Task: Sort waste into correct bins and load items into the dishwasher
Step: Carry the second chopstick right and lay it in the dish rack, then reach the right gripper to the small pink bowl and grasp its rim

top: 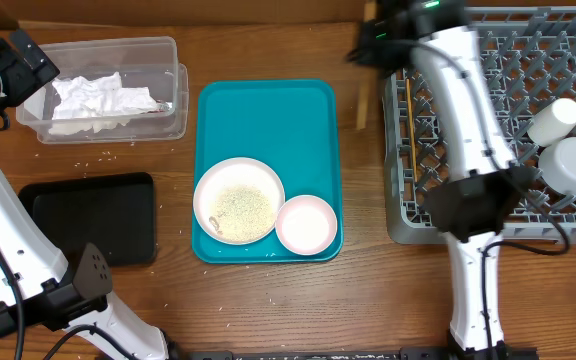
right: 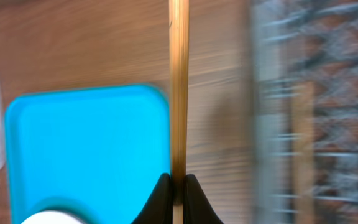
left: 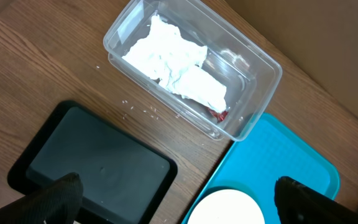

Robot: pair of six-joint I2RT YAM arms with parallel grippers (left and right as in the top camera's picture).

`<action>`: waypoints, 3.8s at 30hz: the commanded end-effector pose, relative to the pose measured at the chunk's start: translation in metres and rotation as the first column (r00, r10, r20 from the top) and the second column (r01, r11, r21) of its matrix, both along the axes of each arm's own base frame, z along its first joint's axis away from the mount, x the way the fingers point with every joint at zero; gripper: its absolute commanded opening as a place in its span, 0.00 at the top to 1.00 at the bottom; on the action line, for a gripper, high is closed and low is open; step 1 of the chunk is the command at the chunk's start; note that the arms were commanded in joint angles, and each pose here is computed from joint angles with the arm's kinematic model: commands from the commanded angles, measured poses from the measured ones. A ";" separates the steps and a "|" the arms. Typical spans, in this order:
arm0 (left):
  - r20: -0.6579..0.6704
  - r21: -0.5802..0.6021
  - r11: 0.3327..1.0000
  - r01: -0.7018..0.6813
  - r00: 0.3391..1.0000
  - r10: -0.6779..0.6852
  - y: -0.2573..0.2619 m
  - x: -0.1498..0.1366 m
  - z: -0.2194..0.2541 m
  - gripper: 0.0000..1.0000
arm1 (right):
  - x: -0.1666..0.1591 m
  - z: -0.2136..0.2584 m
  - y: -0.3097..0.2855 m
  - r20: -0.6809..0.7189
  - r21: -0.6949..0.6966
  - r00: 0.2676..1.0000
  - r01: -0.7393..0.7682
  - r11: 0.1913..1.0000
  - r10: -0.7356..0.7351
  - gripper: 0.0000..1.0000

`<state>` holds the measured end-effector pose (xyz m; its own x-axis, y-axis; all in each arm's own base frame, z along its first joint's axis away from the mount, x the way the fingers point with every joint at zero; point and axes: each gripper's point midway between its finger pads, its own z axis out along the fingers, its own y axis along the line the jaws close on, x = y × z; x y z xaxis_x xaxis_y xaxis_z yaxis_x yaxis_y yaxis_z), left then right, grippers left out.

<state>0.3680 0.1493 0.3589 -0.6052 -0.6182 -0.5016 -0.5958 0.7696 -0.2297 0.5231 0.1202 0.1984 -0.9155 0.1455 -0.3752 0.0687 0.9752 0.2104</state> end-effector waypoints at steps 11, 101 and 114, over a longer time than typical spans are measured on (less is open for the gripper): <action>-0.005 0.016 1.000 0.010 1.000 -0.009 0.002 -0.001 0.000 0.00 | -0.015 -0.022 -0.077 -0.110 -0.063 0.989 -0.104 0.993 0.097 0.96; -0.005 0.016 1.000 0.009 1.000 -0.009 0.002 -0.001 0.000 0.00 | -0.305 -0.163 0.188 -0.221 -0.113 0.768 -0.632 0.767 0.601 0.67; -0.005 0.016 1.000 0.009 1.000 -0.009 0.002 -0.001 0.000 0.00 | -0.286 -0.095 0.218 -0.152 -0.052 0.794 -0.602 0.797 0.589 0.96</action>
<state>0.3680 0.1493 0.3589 -0.6052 -0.6182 -0.5016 -0.5958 0.7696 -0.2297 0.2212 0.3172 0.0688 -0.8483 -0.5029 -0.1659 -0.5215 0.8477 0.0971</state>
